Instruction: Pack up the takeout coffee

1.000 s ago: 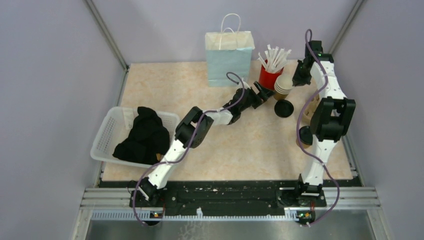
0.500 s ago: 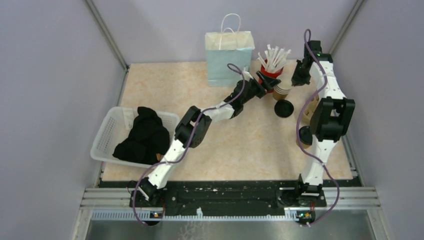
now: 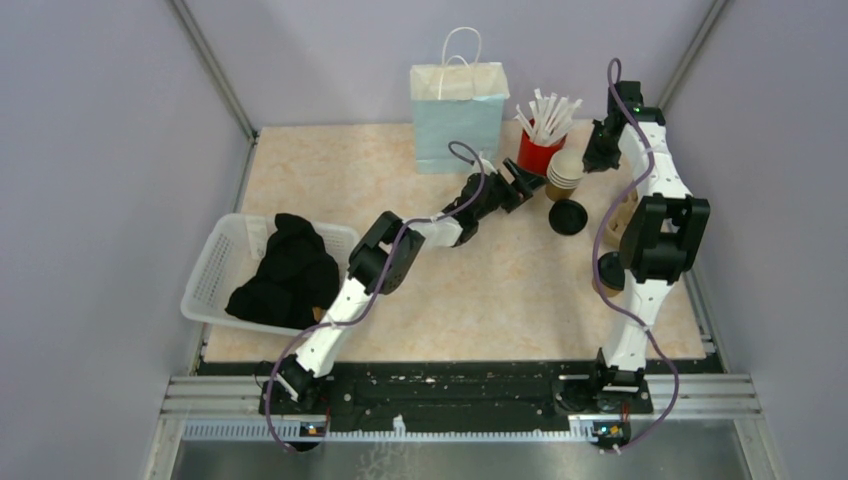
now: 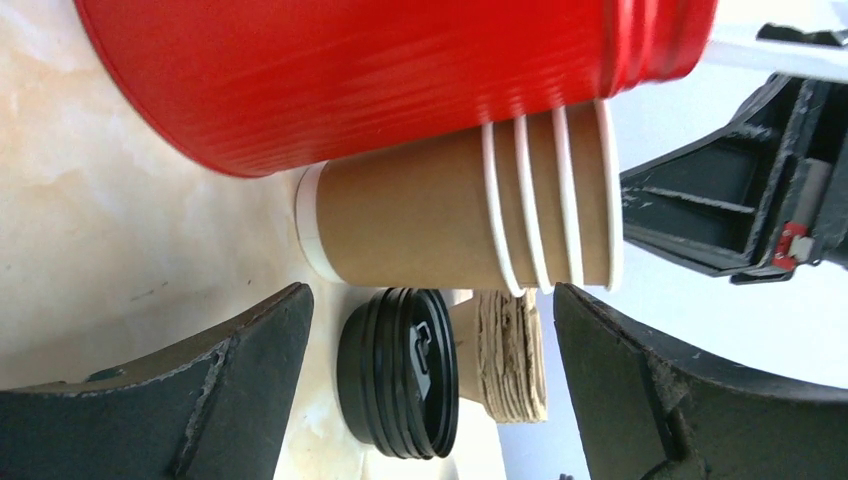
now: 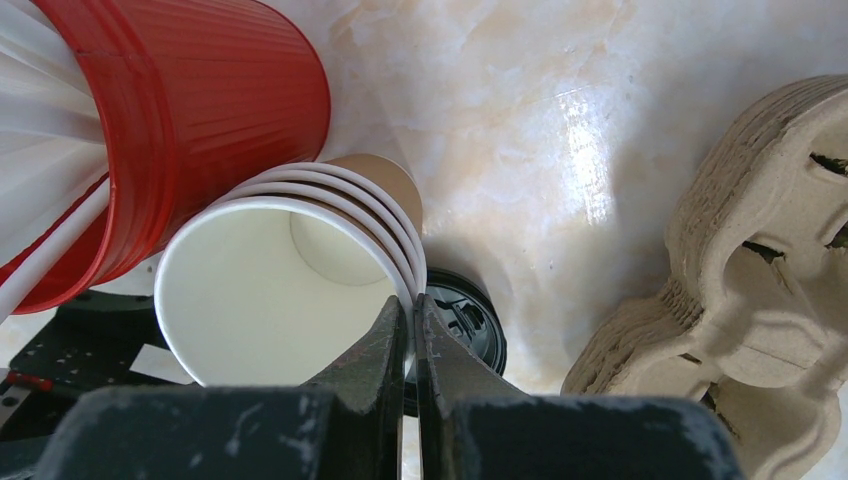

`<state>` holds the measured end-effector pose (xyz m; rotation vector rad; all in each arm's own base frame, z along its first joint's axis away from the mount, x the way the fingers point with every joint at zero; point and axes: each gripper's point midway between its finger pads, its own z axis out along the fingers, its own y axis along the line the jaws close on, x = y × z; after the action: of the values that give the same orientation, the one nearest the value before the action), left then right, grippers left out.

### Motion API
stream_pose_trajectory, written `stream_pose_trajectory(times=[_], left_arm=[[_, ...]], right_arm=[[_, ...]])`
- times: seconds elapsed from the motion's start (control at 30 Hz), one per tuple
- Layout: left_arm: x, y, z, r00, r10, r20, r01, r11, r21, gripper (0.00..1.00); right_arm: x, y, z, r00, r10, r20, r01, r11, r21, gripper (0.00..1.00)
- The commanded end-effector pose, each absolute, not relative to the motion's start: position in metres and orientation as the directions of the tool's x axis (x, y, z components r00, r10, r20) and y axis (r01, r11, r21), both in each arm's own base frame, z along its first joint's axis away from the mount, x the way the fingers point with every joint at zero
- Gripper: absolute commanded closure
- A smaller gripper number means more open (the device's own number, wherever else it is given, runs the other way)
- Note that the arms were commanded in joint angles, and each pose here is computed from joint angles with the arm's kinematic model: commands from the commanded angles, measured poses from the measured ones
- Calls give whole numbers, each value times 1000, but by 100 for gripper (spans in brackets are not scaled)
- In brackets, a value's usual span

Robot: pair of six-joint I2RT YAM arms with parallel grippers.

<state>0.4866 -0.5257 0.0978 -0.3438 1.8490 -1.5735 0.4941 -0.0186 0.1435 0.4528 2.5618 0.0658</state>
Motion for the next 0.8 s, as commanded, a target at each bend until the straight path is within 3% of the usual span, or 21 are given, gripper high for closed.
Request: stream_pose_trajectory(times=[0.0,0.2,0.53,0.77], left_arm=[[495,-529,160,-701,-631,-333,331,126,-935,5],[497,-534,154,-712,-625,-319,311,127,-942,2],[500,-536,145,-719,-625,-305,288,132,-949,17],[502,-538,144,-717,-628,-303,282,136,-950,17]], right_arm=[[499,-12,152,-794,323,-515,291,946,145,100],[498,-11,148,-799,323,-507,290,946,145,100],[498,-9,148,-800,324,-505,288,946,150,100],[498,-10,147,-801,322,-504,286,947,149,100]])
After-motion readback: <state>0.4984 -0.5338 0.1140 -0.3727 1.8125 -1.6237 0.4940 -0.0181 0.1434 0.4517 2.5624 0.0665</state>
